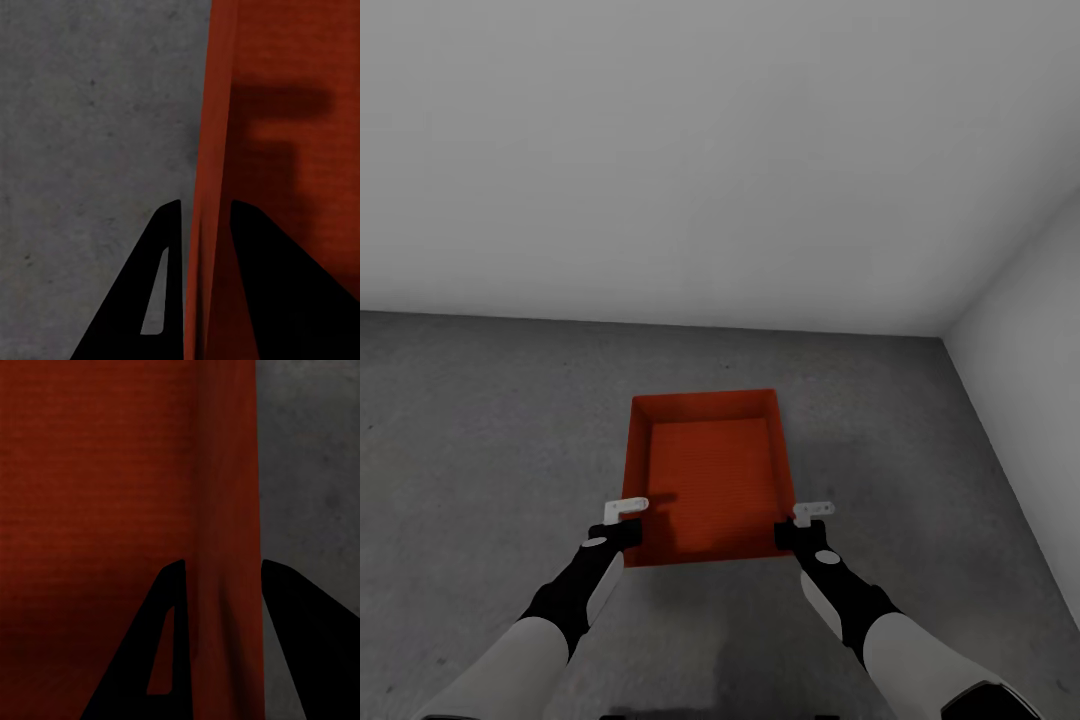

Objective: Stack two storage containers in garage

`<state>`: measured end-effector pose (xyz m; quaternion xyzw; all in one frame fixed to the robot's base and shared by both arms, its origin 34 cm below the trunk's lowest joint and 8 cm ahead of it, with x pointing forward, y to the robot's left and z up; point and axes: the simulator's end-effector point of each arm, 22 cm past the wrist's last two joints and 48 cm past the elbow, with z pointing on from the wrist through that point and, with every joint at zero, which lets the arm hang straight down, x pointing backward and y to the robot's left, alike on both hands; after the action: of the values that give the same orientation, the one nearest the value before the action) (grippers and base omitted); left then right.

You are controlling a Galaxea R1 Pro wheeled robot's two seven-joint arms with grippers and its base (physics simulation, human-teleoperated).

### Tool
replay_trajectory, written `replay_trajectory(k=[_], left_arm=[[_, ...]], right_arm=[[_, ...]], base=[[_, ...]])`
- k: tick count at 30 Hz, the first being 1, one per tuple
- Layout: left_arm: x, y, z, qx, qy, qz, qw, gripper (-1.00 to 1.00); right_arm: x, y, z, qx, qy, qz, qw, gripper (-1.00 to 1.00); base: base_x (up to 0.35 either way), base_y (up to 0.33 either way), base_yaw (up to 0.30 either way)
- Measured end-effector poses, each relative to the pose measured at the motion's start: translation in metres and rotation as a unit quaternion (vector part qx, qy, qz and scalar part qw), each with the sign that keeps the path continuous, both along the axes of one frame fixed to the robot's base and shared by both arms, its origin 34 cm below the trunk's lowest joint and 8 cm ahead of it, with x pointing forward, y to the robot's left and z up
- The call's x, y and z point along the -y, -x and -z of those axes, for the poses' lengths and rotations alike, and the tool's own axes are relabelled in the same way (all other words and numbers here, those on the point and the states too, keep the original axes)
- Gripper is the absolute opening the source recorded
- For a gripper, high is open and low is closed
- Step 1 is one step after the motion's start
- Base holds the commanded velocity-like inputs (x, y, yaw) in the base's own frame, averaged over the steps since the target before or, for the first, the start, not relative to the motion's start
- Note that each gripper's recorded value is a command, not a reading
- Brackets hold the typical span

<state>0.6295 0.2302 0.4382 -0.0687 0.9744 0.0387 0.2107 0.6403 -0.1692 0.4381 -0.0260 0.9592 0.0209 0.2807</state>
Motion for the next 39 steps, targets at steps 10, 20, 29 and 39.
replay_trajectory(k=[10,20,29,39], left_arm=[[0.000,0.000,0.000,0.000,0.000,0.000,1.0000,-1.00],[0.000,0.004,0.005,-0.006,0.000,0.000,1.0000,-1.00],[0.000,0.010,0.012,-0.013,0.000,0.000,0.9999,-1.00],[0.000,0.013,0.021,-0.017,0.000,0.000,0.9999,-1.00]], right_arm=[[0.000,0.000,0.000,0.000,0.000,0.000,1.0000,-1.00],[0.000,0.005,0.006,-0.006,0.000,0.000,1.0000,-1.00],[0.000,0.010,0.013,-0.013,0.000,0.000,0.9999,-1.00],[0.000,0.013,0.021,-0.017,0.000,0.000,0.9999,-1.00]], base=[[0.000,0.000,0.000],[0.000,0.000,0.000],[0.000,0.000,0.000],[0.000,0.000,0.000]])
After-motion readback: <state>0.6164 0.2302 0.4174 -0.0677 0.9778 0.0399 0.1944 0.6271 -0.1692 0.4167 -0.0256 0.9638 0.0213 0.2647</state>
